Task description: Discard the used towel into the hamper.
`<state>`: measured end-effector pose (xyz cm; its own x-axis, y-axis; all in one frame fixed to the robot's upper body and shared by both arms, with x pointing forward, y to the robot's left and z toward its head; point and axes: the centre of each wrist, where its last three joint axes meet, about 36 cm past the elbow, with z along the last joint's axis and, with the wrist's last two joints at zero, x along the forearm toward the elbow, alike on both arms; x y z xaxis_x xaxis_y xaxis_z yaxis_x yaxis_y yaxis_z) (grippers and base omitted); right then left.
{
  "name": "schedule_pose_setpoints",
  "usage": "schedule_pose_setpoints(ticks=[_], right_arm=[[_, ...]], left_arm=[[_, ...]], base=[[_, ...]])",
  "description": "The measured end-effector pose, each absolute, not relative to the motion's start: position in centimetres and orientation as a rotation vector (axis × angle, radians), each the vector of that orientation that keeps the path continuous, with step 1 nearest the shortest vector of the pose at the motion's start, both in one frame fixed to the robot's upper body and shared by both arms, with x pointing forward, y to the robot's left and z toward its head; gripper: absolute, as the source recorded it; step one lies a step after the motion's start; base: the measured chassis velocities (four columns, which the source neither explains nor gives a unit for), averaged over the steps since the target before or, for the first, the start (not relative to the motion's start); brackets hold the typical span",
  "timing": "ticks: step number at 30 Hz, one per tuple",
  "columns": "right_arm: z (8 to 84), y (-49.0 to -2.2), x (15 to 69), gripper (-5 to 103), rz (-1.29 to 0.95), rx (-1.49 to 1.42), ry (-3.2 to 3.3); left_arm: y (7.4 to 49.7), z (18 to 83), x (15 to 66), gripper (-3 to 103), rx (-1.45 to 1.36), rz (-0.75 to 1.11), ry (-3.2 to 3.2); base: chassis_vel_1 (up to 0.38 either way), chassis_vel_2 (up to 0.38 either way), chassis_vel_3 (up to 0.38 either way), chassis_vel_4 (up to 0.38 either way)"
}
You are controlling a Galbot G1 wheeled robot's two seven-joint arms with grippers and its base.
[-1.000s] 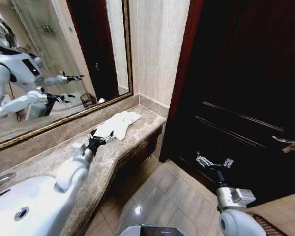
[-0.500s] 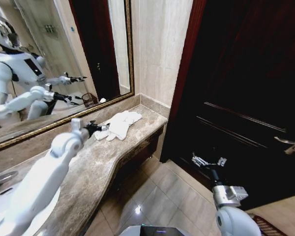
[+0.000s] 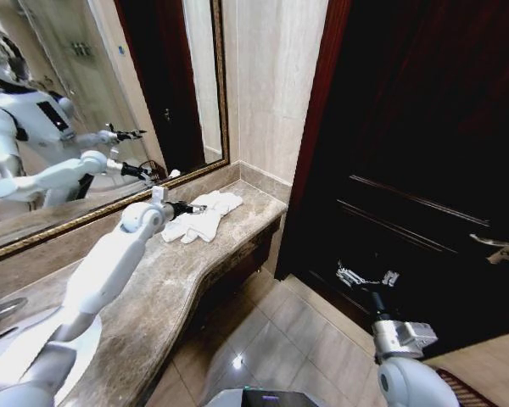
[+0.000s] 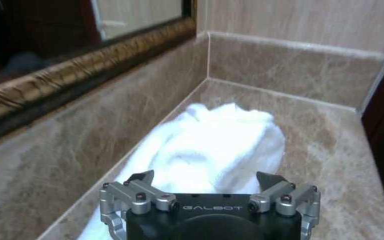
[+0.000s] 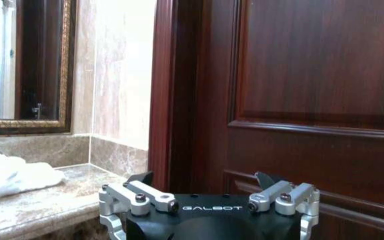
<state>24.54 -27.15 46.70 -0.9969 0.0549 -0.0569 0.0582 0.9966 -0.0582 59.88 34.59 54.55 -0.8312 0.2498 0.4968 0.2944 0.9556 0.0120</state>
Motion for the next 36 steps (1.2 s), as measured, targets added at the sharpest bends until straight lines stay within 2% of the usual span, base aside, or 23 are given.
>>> schedule_pose_setpoints(ticks=[21,24,26,30,32,34,35,36], right_arm=[[46.3,-27.6,24.5,100,-0.110,0.129,3.077],[46.2,-27.5,24.5,100,-0.107,0.133,3.075],[46.2,-27.5,24.6,100,-0.107,0.132,3.075],[46.1,-27.4,24.6,100,-0.104,0.128,3.072],[46.0,-27.4,24.7,100,-0.102,0.127,3.072],[46.1,-27.3,24.8,100,-0.105,0.126,3.069],[46.1,-27.3,24.8,100,-0.105,0.126,3.069],[46.1,-27.3,24.8,100,-0.106,0.123,3.067]], left_arm=[[32.9,51.6,63.9,101,-0.349,-0.184,-2.522],[33.3,51.5,63.9,88,-0.347,-0.195,-2.517],[33.4,51.5,63.9,88,-0.347,-0.196,-2.516],[33.7,51.3,63.7,67,-0.350,-0.192,-2.511],[33.7,51.3,63.7,67,-0.350,-0.191,-2.510],[33.7,51.1,63.8,56,-0.348,-0.187,-2.508],[33.7,51.1,63.8,56,-0.348,-0.187,-2.508],[33.7,51.2,63.8,51,-0.347,-0.187,-2.509]], base=[[0.000,0.000,0.000,0.000],[0.000,0.000,0.000,0.000],[0.000,0.000,0.000,0.000],[0.000,0.000,0.000,0.000],[0.000,0.000,0.000,0.000],[0.000,0.000,0.000,0.000],[0.000,0.000,0.000,0.000],[0.000,0.000,0.000,0.000]])
